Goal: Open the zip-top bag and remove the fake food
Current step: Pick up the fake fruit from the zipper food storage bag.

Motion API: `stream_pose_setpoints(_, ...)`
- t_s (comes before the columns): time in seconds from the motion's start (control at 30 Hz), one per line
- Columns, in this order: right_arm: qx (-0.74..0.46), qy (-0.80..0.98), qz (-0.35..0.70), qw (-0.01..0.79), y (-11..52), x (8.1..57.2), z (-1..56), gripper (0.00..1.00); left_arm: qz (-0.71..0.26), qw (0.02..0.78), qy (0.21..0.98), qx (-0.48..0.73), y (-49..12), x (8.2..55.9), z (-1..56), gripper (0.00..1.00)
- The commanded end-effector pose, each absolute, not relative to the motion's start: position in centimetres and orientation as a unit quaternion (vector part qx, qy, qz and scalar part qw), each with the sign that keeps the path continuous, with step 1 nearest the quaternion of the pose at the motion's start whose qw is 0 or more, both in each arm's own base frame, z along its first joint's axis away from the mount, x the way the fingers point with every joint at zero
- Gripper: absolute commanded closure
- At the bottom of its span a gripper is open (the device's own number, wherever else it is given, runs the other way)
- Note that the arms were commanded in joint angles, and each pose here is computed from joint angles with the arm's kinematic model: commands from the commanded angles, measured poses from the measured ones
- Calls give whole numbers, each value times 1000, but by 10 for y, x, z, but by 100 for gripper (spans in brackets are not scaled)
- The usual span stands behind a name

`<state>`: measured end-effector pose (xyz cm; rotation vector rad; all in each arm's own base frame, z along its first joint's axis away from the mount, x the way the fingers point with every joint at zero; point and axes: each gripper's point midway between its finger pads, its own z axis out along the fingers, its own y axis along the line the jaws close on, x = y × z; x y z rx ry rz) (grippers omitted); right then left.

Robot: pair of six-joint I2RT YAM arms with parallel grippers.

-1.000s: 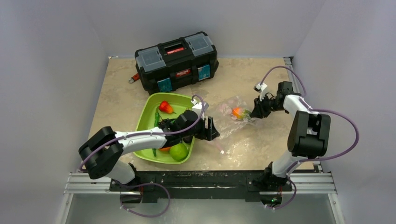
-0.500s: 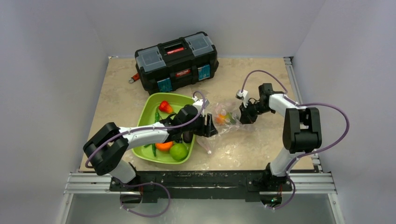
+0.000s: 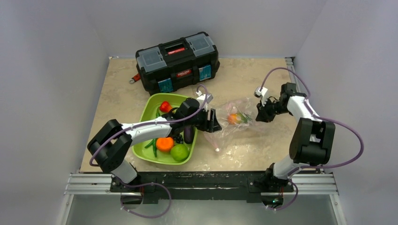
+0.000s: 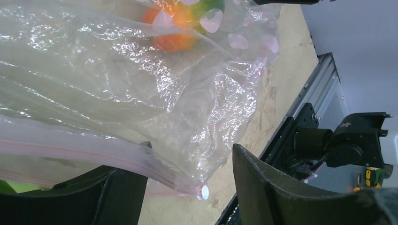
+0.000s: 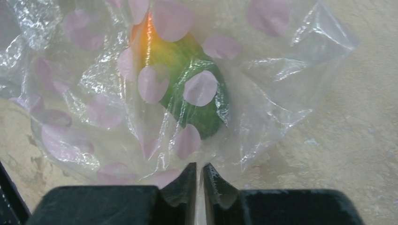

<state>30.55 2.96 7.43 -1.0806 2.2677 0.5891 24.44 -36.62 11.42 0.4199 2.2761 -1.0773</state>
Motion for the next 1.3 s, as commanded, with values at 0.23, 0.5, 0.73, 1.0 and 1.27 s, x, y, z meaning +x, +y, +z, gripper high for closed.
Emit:
stream_pose_setpoints(0.23,-555,734,178,348,41,308,121,37,-445,284,826,194,-384,243,135,40)
stream_pose_setpoints(0.5,-688,618,175,339,59,312,106,25,-443,266,836,185,-388,244,126,60)
stream_pose_setpoints(0.73,-713,622,122,299,61,332,73,26,-452,258,833,185,-393,245,127,78)
stream_pose_setpoints(1.0,-729,627,115,252,64,336,43,33,-455,254,833,184,-396,247,127,80)
stream_pose_setpoints(1.27,-723,642,133,218,69,325,18,53,-456,250,834,185,-399,248,125,81)
